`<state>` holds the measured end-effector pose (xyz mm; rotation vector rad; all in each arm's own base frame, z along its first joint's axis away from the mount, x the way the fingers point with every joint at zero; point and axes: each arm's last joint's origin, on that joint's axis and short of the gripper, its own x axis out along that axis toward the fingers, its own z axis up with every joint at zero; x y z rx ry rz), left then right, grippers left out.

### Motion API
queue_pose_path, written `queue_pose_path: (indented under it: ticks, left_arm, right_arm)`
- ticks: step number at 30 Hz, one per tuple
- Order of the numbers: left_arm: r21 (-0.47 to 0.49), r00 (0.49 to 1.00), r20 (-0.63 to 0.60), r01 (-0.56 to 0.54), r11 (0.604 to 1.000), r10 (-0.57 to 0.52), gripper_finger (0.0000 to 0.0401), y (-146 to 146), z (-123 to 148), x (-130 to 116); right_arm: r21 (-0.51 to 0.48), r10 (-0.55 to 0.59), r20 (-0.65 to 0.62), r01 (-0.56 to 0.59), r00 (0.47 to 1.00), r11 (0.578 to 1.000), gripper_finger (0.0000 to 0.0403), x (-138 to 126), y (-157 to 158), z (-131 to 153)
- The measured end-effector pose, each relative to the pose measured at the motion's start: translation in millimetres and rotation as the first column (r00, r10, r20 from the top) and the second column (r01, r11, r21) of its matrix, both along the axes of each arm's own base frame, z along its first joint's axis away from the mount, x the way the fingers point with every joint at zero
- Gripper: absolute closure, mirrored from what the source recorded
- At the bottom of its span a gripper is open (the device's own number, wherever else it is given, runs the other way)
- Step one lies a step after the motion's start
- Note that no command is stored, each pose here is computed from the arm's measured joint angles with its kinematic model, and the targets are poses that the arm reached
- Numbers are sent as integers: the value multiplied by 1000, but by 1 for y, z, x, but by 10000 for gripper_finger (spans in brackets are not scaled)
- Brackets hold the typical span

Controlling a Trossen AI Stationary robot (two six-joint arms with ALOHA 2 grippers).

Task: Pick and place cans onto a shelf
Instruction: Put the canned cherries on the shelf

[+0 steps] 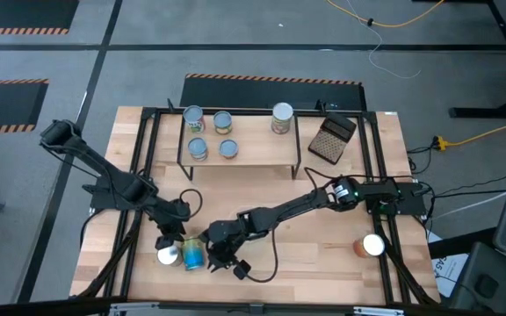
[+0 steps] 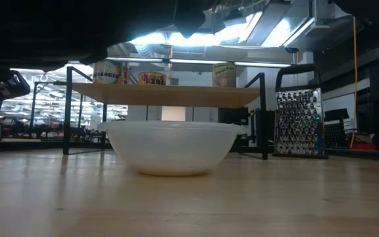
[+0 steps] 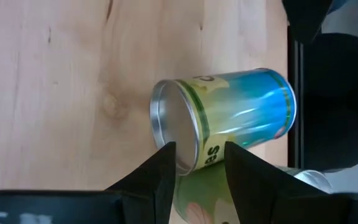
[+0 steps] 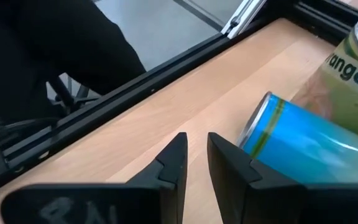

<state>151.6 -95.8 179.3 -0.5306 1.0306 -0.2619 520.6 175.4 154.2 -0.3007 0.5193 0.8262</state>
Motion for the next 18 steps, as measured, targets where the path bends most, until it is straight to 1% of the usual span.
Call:
queue_pose_path:
  ticks: [4, 9, 13, 18]
  left_arm:
    - [8, 1000, -14, 1, 1000, 0, 273, -1, -3, 1]
    - [0, 1000, -6, 2, 1000, -2, 273, -3, -5, 5]
    - [-10, 1000, -19, 15, 1000, -15, 273, -4, -6, 6]
    - [-6, 1000, -27, 16, 1000, -16, 273, -5, -8, 6]
  right_arm:
    - [-7, -6, -10, 6, 1000, 1000, 336, 1, 0, -6]
    - [-47, -56, 1, 56, 998, 997, 336, 2, 0, -11]
    - [-50, -59, -2, 58, 998, 997, 336, 3, 0, -16]
    - [-53, -68, 6, 69, 998, 996, 336, 4, 0, -16]
